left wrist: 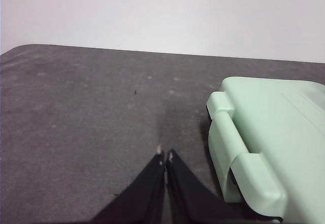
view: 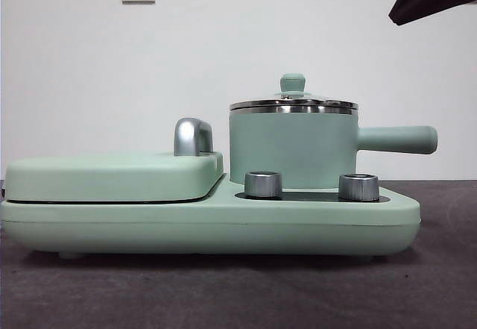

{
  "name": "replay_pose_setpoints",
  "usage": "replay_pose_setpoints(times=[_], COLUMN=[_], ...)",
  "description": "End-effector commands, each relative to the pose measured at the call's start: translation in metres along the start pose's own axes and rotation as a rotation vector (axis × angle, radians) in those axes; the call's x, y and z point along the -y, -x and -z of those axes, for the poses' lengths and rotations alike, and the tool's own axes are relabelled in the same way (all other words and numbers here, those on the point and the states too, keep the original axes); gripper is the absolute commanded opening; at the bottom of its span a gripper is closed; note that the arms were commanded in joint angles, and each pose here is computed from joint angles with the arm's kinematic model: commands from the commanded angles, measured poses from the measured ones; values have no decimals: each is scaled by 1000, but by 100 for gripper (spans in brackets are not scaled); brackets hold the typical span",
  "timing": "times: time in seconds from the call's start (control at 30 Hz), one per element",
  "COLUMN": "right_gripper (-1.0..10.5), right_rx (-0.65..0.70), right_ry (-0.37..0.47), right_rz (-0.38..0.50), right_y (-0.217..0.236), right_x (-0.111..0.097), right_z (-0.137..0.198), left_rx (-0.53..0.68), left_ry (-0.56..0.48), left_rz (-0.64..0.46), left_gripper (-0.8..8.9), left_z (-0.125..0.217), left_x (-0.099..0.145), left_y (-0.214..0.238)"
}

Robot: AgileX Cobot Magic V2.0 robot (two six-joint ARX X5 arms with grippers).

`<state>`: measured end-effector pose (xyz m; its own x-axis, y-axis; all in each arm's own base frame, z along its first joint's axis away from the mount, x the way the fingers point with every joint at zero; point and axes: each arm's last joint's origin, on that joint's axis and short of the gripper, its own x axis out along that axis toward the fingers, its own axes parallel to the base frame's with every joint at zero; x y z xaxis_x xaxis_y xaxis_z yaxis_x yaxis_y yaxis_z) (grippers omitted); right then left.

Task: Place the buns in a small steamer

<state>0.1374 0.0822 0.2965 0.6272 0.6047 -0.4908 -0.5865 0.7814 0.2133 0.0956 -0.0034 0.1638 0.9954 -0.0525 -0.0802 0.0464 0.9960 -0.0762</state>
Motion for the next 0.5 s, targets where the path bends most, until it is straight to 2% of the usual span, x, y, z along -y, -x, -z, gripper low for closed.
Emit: replay_pose_setpoints(times=[0.03,0.43,0.5], right_gripper=[17,17,15], right_rx=[16,16,41], right_ry=[1,1,21], right_rz=[-9,-9,16], right_y=[1,1,1], right_x=[-2,-2,-1], right_z=[-4,-4,-7], left_rx=[-3,-1,-1], left_ry=[9,9,9], left_rz=[-1,-1,-1], left_gripper=[7,7,7], left_z=[5,5,5], left_x=[-1,-1,-1], left_y=[-2,-2,-2])
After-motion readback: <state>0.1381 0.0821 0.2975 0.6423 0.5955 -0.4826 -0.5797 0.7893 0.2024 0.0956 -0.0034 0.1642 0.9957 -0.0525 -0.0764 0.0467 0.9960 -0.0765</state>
